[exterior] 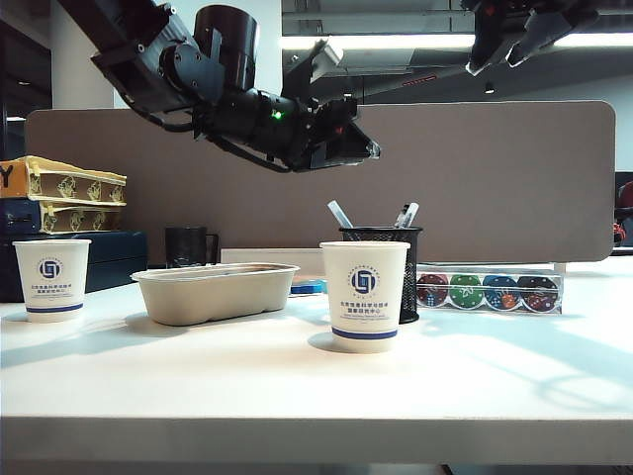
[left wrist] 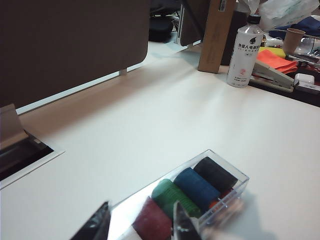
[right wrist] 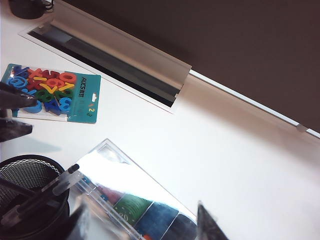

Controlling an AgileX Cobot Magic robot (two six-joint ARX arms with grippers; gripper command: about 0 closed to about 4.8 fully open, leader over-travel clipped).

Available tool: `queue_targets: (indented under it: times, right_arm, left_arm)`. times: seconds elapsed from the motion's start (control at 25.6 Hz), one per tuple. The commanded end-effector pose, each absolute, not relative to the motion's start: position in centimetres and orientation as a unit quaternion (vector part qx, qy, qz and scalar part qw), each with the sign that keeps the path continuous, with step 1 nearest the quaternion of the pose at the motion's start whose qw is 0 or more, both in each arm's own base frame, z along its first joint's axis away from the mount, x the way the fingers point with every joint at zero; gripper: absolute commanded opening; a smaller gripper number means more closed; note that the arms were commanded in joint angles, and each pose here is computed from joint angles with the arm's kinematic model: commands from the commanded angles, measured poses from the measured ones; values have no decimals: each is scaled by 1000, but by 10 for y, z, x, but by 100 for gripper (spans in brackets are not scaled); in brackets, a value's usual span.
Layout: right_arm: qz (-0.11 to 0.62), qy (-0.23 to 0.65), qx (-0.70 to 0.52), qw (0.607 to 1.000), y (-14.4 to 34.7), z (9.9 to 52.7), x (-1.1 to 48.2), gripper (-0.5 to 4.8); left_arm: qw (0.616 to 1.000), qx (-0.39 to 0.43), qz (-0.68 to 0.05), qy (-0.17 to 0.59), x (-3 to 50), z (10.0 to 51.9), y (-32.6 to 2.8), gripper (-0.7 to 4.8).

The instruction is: Pick up one pen and put it in the pen container.

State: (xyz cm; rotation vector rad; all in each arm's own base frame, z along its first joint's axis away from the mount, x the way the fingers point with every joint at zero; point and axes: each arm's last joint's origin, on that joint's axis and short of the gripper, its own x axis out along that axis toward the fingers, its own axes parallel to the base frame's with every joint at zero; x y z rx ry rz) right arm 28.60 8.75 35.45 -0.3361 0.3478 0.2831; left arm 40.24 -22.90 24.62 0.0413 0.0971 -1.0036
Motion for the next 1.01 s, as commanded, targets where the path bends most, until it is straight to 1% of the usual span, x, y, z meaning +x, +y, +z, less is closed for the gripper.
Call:
queue_targets:
  times: [0.04, 0.23, 0.39, 0.47, 0.59, 0.82, 1.01]
  right_arm:
    - [138, 162, -161, 964, 88, 359, 285, 270]
    - [140, 162, -161, 964, 88, 359, 285, 269]
    - [140, 163, -161, 963, 87, 361, 281, 269]
    - [141, 164, -161, 963, 85, 363, 277, 268]
    - [150, 165, -168, 960, 84, 365, 273, 252]
    - [149, 153, -171, 962, 82, 373, 265, 252]
    - [147, 140, -169, 964, 78, 381, 254, 252]
  left_arm:
    - [870, 17, -489, 54, 398, 258, -229, 156]
    - [868, 41, -492, 42, 387, 282, -223, 156]
    - [867, 53, -492, 48, 379, 294, -218, 156]
    - [864, 82, -494, 54, 371, 304, -213, 156]
    - [861, 100, -496, 60, 364, 311, -209, 156]
    - [868, 131, -472, 80, 352, 323, -198, 152]
    - [868, 144, -469, 73, 342, 337, -192, 152]
